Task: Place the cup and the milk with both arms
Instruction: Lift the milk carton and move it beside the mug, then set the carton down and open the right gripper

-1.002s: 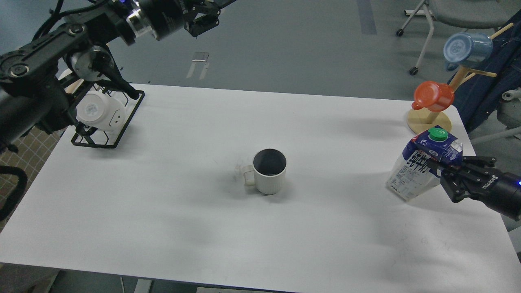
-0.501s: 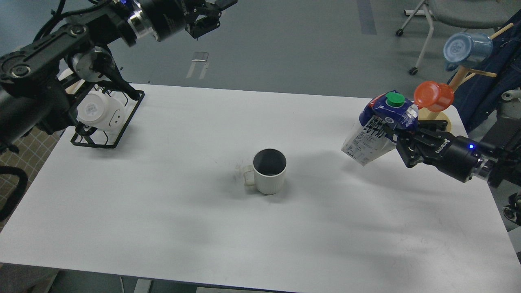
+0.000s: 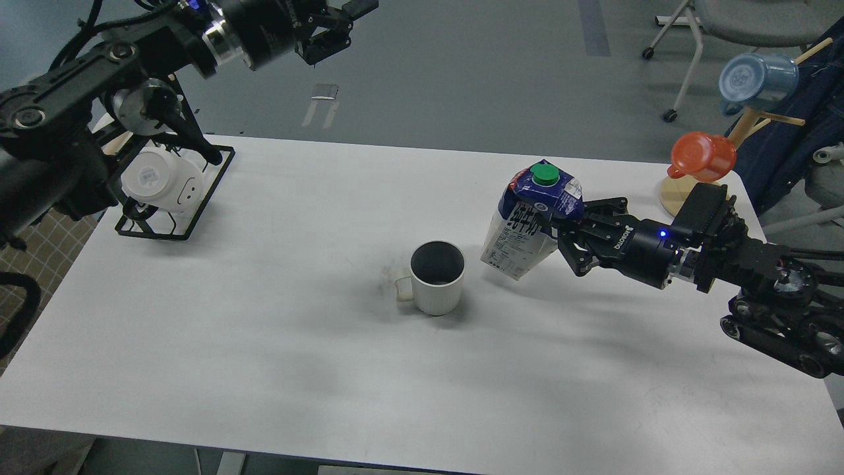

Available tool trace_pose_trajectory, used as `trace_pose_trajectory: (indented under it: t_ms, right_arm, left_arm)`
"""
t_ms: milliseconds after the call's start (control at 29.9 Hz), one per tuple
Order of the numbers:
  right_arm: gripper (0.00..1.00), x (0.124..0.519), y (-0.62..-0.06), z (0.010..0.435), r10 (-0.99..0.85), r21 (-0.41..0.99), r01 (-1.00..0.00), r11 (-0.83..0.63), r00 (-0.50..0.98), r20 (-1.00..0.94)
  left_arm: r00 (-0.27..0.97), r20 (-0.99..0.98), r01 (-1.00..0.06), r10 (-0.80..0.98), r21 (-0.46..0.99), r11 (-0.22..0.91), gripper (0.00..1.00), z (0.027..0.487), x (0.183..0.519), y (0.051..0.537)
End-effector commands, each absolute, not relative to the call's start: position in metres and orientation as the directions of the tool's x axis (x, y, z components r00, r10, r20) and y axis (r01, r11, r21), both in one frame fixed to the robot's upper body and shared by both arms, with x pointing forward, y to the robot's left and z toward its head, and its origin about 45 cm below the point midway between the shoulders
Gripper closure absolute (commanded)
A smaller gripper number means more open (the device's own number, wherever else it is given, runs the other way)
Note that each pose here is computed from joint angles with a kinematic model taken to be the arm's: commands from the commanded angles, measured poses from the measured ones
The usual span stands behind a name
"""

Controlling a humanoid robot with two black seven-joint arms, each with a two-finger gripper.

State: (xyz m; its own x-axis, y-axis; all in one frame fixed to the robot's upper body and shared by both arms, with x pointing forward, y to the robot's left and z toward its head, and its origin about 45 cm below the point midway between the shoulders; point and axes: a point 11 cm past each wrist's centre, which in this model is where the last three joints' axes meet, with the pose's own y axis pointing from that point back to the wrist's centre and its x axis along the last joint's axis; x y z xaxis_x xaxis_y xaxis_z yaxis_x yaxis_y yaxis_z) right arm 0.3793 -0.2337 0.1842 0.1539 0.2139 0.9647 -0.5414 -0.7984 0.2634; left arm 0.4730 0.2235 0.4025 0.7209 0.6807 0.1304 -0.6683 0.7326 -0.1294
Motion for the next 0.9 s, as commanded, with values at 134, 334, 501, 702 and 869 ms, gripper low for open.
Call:
trace_pose_trajectory:
  t_ms: [134,334,501,702,869]
  right_arm:
    - [0.9,0.376,-0.217,0.172,0.206,0.272,-0.517,-0.812,0.183,0.961]
    - [0.77,0.377,-0.215,0.17,0.212,0.277,-0.515,-0.812,0.181,0.96]
    - [0.47,0.376,-0.217,0.169,0.217,0.282,-0.515,-0.81,0.184,0.959]
    - [0.22,0.376,-0.219,0.17,0.216,0.281,-0.519,-0.807,0.184,0.959]
    - [0.18,0.376,-0.221,0.17,0.218,0.283,-0.521,-0.805,0.183,0.959]
  left_arm:
    - [0.718,0.127,-0.673,0.684,-0.125,0.729,0.05,0.399,0.473,0.226]
    - [0.717,0.128,-0.674,0.685,-0.124,0.728,0.05,0.4,0.473,0.227]
    - [0.717,0.128,-0.674,0.685,-0.126,0.728,0.05,0.4,0.473,0.227]
    - [0.717,0.128,-0.674,0.685,-0.126,0.728,0.05,0.4,0.473,0.227]
    - [0.717,0.128,-0.674,0.685,-0.126,0.728,0.05,0.4,0.473,0.227]
